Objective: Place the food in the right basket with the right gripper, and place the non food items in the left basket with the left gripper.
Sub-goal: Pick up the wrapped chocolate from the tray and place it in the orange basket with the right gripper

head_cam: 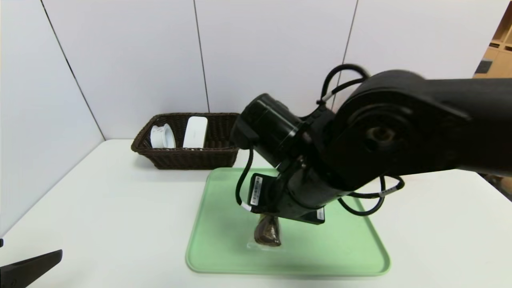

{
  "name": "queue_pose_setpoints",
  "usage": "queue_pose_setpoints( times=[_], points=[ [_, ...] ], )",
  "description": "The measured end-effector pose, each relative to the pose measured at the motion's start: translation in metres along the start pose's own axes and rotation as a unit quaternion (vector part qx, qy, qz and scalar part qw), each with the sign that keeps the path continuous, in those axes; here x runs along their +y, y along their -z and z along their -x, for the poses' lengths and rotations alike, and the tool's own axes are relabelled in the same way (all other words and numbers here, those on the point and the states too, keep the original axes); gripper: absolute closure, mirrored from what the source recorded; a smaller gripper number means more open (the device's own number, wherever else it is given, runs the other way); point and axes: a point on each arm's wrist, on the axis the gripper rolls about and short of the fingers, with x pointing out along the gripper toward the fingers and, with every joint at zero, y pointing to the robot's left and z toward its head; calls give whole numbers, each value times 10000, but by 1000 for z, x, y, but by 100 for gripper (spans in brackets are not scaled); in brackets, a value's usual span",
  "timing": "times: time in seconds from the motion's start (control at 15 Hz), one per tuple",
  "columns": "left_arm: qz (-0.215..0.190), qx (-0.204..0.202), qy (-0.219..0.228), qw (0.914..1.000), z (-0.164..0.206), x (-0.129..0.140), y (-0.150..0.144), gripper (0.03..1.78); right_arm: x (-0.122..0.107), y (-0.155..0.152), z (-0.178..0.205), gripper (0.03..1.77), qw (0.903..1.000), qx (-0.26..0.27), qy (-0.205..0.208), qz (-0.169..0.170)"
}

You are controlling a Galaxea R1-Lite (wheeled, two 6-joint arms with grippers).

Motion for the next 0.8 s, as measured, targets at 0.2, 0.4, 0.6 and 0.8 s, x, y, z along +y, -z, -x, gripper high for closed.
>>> queue_pose_setpoints(
  times=[0.2, 0.4, 0.6, 0.8],
  points=[
    [-2, -12, -50, 10000, 1, 0, 0, 12, -9, -2, 57, 170, 9970, -123, -756, 93],
    [-12, 4, -72, 10000, 0, 0, 0, 12, -37, -16, 115, 170, 9889, -732, -1239, 359],
    [-15, 25, -77, 10000, -1, 0, 0, 12, -75, -41, 148, 170, 9816, -1400, -1269, 266],
    [-21, 30, -78, 10000, -1, 0, 0, 12, -121, -71, 165, 170, 9740, -1856, -1246, -369]
  ],
)
